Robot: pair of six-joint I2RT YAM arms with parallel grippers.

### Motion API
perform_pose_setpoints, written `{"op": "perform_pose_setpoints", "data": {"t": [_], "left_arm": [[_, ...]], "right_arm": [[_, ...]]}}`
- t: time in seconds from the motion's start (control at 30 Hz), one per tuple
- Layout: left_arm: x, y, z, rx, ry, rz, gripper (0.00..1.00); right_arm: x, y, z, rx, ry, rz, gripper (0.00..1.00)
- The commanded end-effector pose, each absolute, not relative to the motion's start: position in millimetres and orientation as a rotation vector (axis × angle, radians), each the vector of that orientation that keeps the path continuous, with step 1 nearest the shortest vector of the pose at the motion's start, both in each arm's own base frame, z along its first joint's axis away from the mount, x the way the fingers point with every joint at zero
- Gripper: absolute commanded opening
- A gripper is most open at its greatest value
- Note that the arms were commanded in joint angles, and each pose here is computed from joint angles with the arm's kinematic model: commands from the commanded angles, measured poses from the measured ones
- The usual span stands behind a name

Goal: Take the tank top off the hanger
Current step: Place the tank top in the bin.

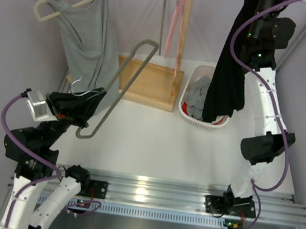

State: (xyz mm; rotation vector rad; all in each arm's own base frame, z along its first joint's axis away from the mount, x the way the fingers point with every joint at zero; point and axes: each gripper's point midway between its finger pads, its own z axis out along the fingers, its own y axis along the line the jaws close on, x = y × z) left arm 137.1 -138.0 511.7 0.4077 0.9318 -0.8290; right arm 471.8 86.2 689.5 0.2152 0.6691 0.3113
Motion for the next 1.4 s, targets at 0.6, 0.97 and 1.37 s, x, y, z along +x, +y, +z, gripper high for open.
{"op": "perform_pose_setpoints", "data": {"t": [0.6, 0.97, 1.37], "left_arm": [[138.8, -129.9, 507.4, 0.413, 0.906, -0.734, 0.00], [133.5, -132.4, 501.3, 0.413, 0.916, -0.776, 0.00], [126.7, -134.9, 499.8, 0.432, 0.929, -0.797, 0.00]], "right_arm": [[456.7, 26.4, 398.5, 0.641, 1.125, 0.256, 0.00], [485.8, 59.3, 156.1, 0.542, 1.944, 0.059, 0.10], [450.0, 169.5, 12.0, 0.307, 2.502, 0.581, 0.00]]}}
